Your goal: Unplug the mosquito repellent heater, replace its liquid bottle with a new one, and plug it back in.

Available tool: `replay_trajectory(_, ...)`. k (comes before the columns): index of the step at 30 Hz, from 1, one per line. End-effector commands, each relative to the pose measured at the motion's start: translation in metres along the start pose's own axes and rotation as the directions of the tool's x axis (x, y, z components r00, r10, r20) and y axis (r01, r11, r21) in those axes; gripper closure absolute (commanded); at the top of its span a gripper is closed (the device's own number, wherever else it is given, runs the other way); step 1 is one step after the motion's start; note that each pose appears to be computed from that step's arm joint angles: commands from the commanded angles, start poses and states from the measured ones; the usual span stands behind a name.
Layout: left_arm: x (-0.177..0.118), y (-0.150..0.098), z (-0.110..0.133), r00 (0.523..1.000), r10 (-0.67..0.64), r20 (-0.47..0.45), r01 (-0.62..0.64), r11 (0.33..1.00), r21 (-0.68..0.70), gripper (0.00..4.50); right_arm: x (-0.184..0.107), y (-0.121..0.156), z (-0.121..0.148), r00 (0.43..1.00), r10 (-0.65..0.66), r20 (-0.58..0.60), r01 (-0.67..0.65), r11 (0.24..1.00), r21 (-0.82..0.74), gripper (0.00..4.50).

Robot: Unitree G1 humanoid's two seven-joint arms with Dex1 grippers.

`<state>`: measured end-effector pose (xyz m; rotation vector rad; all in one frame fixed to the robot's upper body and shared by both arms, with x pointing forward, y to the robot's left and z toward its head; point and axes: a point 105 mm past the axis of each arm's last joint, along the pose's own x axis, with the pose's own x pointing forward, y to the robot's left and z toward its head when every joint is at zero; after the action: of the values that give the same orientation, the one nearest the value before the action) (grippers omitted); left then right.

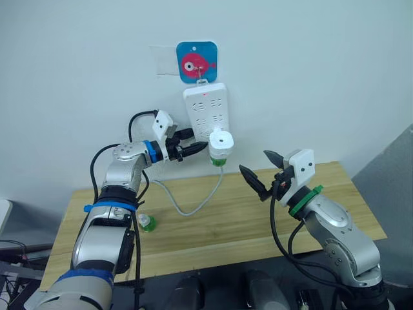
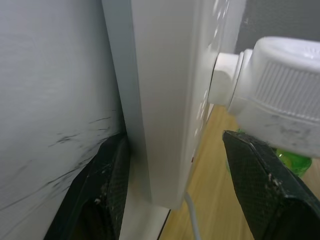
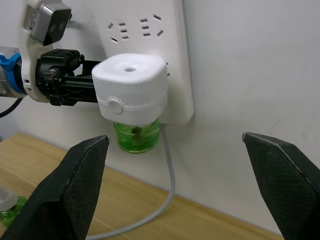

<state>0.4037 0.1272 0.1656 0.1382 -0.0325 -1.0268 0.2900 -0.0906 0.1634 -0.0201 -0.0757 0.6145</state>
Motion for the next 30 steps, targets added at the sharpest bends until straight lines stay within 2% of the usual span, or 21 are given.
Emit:
replay_trajectory(1,0.005,-0.001,0.020,0.998,-0.040,0.043,0.039,0.999,0.036,1.53,-0.001,0.007,0.014,0.999,0.016,0.051,-0.015,1.000,-0.008,0.00)
replay_trajectory(12,-0.005,-0.009,0.035,0.989,-0.116,0.094,0.119,0.993,-0.018,1.53,0.005,0.016,0.015,0.998,0.042,0.055,-0.043,0.999,0.033,0.00)
replay_trajectory(17,-0.006,-0.013,0.036,0.987,-0.127,0.101,0.131,0.991,-0.031,3.03,0.010,0.022,0.019,0.997,0.049,0.064,-0.052,0.997,0.051,0.00)
replay_trajectory(18,-0.006,-0.012,0.036,0.987,-0.122,0.101,0.126,0.992,-0.028,3.21,0.011,0.024,0.019,0.996,0.053,0.065,-0.056,0.997,0.051,0.00)
replay_trajectory(30,0.000,-0.011,0.035,0.990,-0.094,0.109,0.098,0.995,-0.030,3.20,0.043,0.037,0.043,0.998,0.003,0.066,-0.007,0.998,0.068,0.00)
